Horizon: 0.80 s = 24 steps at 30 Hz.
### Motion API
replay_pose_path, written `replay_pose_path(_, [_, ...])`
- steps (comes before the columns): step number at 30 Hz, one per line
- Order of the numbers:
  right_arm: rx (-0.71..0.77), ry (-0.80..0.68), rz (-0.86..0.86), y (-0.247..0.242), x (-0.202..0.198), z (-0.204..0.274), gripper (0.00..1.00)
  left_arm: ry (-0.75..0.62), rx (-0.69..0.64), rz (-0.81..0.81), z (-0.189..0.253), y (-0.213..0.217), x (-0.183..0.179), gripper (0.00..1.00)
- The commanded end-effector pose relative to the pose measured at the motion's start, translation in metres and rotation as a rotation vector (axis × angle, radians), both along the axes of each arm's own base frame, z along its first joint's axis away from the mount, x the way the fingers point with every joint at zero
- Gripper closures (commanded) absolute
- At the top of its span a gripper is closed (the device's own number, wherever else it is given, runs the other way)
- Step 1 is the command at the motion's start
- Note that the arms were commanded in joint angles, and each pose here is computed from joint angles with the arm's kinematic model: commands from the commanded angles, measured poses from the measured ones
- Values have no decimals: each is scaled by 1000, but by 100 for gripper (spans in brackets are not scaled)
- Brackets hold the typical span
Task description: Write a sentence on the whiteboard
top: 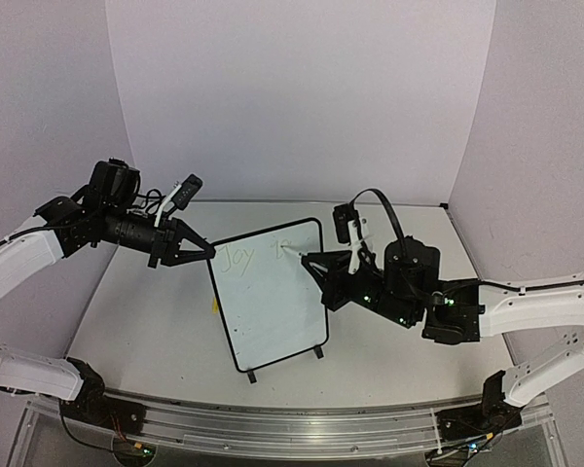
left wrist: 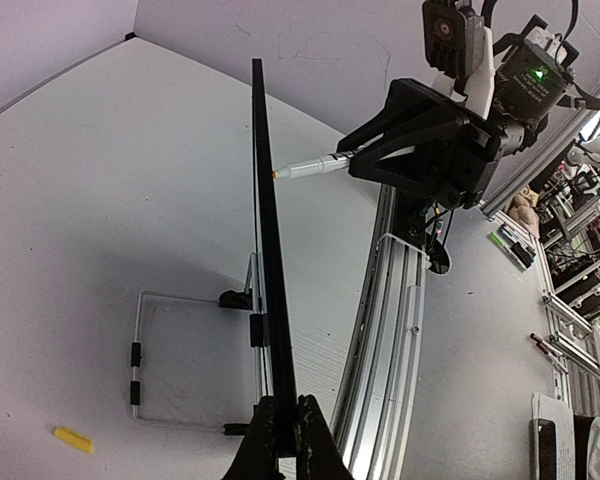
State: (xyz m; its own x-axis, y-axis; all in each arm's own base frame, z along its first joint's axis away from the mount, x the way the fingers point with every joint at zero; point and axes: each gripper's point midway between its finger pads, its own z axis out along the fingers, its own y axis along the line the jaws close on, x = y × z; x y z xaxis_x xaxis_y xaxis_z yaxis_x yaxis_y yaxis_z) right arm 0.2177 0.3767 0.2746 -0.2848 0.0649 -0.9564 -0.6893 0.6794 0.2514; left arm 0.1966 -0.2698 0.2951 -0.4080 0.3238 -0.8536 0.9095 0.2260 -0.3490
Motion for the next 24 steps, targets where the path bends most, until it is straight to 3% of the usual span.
replay_pose_path(1, [-7, 6, -51, -12, 4, 0, 100, -4, -25, -44, 4, -4, -6, 100])
replay_pose_path(24, [-58, 53, -28, -16, -2, -16, 100, -7, -25, -43, 5, -4, -6, 100])
